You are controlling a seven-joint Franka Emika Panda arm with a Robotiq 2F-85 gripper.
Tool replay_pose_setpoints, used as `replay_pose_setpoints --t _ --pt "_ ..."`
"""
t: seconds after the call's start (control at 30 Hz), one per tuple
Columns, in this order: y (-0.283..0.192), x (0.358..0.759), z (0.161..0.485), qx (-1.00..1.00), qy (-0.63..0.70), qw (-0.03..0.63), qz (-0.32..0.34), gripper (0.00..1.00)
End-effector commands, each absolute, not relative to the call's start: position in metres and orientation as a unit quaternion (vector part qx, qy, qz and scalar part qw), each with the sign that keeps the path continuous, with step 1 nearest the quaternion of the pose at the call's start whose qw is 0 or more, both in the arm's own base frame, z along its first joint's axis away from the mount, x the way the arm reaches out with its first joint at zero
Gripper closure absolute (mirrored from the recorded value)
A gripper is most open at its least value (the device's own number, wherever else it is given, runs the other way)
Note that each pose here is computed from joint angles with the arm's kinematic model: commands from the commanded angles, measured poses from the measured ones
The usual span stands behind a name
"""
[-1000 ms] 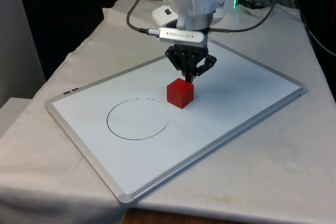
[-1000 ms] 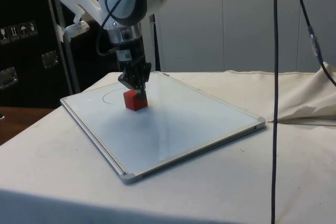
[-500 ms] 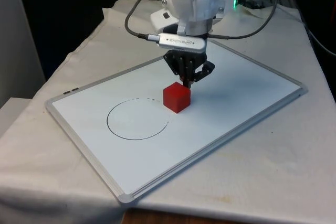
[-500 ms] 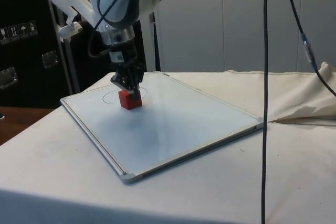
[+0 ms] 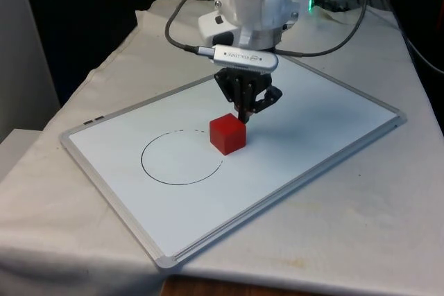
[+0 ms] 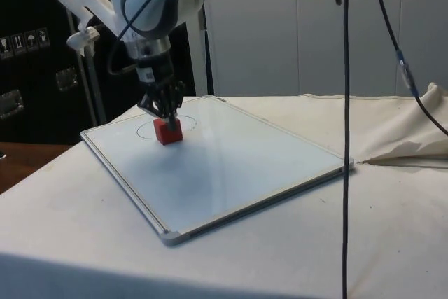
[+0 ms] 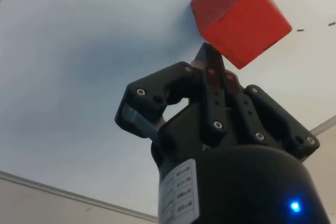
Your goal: Push the cube into the marked area.
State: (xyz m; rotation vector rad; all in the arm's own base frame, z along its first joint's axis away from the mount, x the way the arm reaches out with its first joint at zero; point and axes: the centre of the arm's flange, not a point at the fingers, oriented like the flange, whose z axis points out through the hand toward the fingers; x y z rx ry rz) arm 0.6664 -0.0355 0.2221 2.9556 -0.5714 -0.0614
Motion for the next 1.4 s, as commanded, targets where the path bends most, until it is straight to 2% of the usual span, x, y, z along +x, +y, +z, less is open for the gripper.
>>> replay_pose_setpoints --t 0.0,0.73,1.37 --pt "-0.037 0.668 0.222 0.978 -0.193 0.071 -0.023 1.0" --pt "-0.041 0.7 0.222 0.972 -0.221 0.082 -0.003 1.0" --pt "-0.066 0.71 0.229 0.958 -0.254 0.132 0.001 1.0"
